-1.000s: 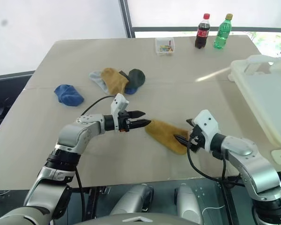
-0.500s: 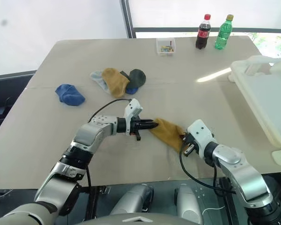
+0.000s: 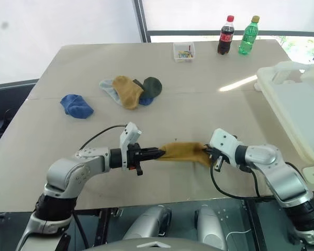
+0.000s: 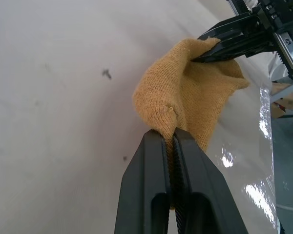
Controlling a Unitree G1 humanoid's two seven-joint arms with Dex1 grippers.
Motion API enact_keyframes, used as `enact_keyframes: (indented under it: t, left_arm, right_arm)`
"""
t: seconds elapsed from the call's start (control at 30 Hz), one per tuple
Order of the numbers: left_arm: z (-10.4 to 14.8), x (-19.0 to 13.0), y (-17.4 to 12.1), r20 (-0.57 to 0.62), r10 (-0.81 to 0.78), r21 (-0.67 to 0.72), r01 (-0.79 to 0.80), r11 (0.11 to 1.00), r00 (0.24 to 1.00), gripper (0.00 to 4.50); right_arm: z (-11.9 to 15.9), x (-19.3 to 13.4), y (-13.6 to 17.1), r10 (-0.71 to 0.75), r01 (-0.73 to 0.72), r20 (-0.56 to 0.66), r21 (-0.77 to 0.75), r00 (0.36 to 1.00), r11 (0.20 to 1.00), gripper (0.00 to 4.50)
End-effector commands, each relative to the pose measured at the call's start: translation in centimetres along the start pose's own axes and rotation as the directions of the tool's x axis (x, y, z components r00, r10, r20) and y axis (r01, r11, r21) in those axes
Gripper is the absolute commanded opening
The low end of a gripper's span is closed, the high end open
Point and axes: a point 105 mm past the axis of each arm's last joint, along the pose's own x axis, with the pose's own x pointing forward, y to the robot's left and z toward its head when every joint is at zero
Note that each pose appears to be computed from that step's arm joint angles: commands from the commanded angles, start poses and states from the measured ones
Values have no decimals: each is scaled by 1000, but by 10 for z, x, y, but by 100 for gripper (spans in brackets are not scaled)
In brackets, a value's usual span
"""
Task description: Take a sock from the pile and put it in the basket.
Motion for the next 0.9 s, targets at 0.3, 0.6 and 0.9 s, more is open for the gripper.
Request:
enact_keyframes:
  t: [0.3, 0.6, 0.9]
  left_arm:
    - [-8, -3, 0, -4, 84, 13, -84, 996, 996, 72]
    - [-3, -12, -2, 118, 99, 49, -105, 993, 988, 366]
    - [23, -52, 62, 246, 443, 246, -497, 832, 862, 366]
  right_arm:
    - [5, 9, 2, 48, -45, 32, -94, 998, 995, 67]
    - [23, -6, -12, -32, 42, 125, -82, 992, 996, 416]
    - [70, -34, -30, -160, 159, 443, 41, 882, 987, 416]
